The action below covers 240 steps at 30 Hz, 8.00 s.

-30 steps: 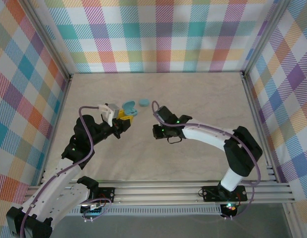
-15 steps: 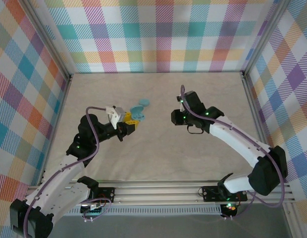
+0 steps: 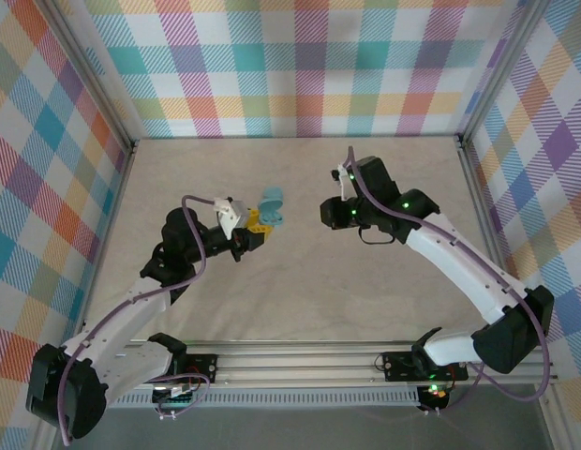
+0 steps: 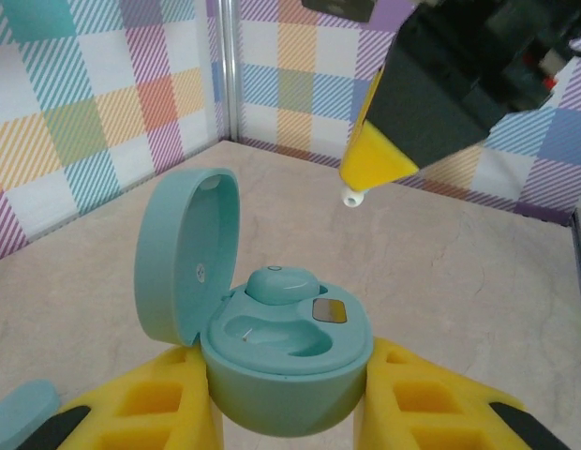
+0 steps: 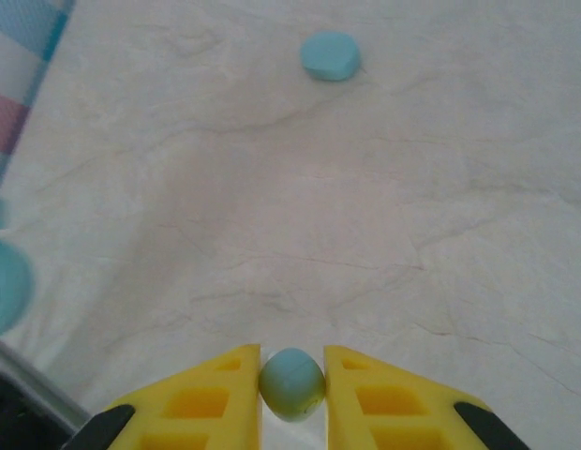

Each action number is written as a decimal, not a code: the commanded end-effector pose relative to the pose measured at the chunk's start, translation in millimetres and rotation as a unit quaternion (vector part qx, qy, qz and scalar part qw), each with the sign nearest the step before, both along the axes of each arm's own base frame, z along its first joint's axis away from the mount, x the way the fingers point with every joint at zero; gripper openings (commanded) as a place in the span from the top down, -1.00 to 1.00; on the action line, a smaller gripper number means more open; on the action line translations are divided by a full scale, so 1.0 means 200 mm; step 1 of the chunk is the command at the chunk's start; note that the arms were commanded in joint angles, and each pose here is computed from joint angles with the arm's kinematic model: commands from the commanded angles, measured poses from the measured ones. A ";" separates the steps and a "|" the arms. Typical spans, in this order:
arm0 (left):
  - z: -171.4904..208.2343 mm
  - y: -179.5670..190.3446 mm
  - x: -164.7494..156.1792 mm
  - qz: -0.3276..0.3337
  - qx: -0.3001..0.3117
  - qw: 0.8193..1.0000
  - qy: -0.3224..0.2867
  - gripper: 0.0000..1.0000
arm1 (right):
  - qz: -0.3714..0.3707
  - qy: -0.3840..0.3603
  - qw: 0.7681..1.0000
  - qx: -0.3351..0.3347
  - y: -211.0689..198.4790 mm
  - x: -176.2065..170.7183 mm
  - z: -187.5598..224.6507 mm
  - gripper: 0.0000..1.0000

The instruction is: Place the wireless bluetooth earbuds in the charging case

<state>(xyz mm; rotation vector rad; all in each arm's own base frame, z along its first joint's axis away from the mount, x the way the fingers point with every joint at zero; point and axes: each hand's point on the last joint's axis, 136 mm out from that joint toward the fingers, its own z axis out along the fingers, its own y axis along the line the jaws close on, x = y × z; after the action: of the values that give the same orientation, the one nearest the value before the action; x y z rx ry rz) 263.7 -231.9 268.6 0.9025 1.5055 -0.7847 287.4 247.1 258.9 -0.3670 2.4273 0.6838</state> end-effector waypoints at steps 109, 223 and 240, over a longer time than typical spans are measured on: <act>0.09 -0.17 -0.08 -0.049 0.024 0.995 -0.086 1.00 | 0.138 -0.024 0.990 0.008 0.34 -0.19 0.39 0.16; 0.22 -0.07 0.11 0.085 -0.098 0.991 0.043 -1.00 | 0.013 0.189 0.912 0.365 0.19 0.08 0.19 0.57; -0.10 0.05 0.42 0.278 -0.014 0.923 0.267 -1.00 | -0.091 0.213 0.944 0.234 -0.15 0.47 -0.57 0.59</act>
<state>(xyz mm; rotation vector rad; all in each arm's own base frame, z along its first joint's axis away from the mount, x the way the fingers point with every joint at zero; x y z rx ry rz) 341.3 -226.3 260.5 0.2547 1.9664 -0.6840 370.0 226.6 155.7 0.2820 2.5372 1.3969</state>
